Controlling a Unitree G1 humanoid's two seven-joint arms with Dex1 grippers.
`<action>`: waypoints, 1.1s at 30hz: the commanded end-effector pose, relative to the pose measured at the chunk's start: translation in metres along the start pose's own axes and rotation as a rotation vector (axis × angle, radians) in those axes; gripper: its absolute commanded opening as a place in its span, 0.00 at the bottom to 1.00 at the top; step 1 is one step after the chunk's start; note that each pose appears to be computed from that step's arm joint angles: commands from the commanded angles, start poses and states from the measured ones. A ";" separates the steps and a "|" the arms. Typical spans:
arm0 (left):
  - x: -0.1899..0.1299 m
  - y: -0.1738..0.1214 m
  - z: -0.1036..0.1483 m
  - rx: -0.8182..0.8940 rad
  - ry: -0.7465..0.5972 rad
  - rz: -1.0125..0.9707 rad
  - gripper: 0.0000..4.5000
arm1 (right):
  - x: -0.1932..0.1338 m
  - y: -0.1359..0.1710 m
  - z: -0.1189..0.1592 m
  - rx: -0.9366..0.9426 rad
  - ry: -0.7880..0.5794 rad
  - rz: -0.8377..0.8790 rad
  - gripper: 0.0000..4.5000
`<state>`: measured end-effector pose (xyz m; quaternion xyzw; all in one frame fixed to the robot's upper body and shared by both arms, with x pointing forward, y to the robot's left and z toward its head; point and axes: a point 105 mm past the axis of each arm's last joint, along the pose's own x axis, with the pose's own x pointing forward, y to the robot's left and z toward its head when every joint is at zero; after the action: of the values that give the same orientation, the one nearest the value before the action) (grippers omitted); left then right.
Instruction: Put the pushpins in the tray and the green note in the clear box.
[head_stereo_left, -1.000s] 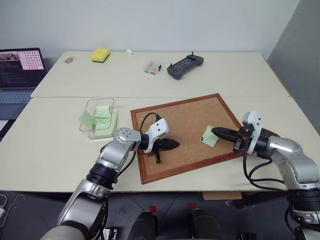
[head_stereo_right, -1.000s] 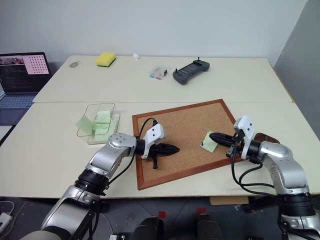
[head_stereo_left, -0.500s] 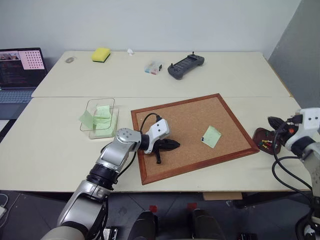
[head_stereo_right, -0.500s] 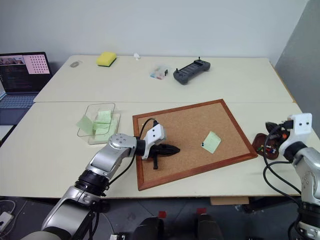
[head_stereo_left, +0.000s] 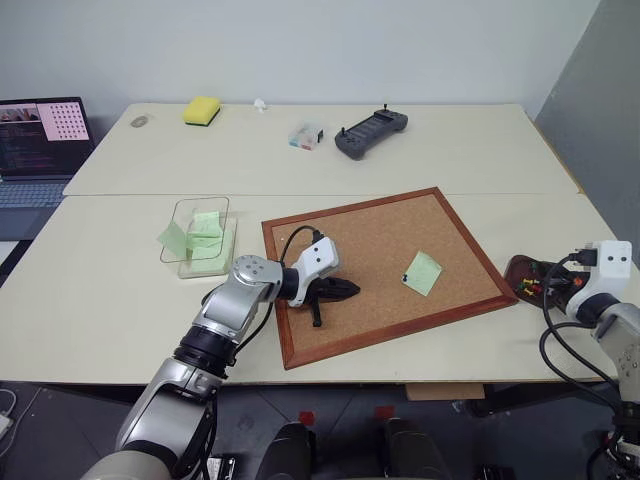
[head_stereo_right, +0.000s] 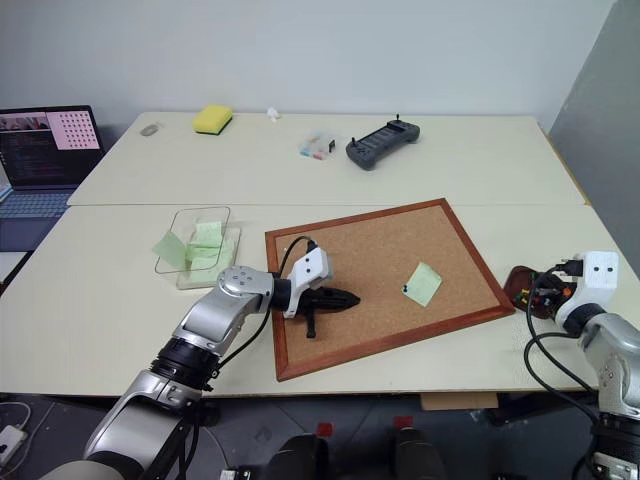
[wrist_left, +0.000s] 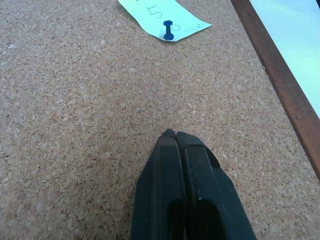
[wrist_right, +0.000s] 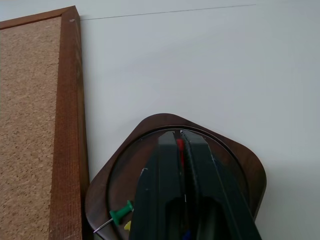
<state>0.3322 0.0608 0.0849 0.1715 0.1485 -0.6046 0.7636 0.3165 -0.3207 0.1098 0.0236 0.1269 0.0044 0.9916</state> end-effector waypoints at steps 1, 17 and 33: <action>0.005 -0.009 -0.010 -0.012 0.036 -0.036 0.00 | -0.002 -0.004 0.013 -0.008 -0.049 -0.010 0.30; 0.005 -0.007 -0.007 -0.011 0.032 -0.030 0.00 | 0.000 -0.009 0.012 -0.063 -0.034 -0.030 0.99; 0.003 -0.004 -0.007 -0.015 0.034 -0.021 0.00 | -0.018 0.046 0.040 -0.124 -0.147 0.315 0.99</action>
<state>0.3323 0.0617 0.0853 0.1714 0.1495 -0.6038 0.7640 0.3174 -0.3033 0.1283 -0.0029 0.0879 0.0861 0.9924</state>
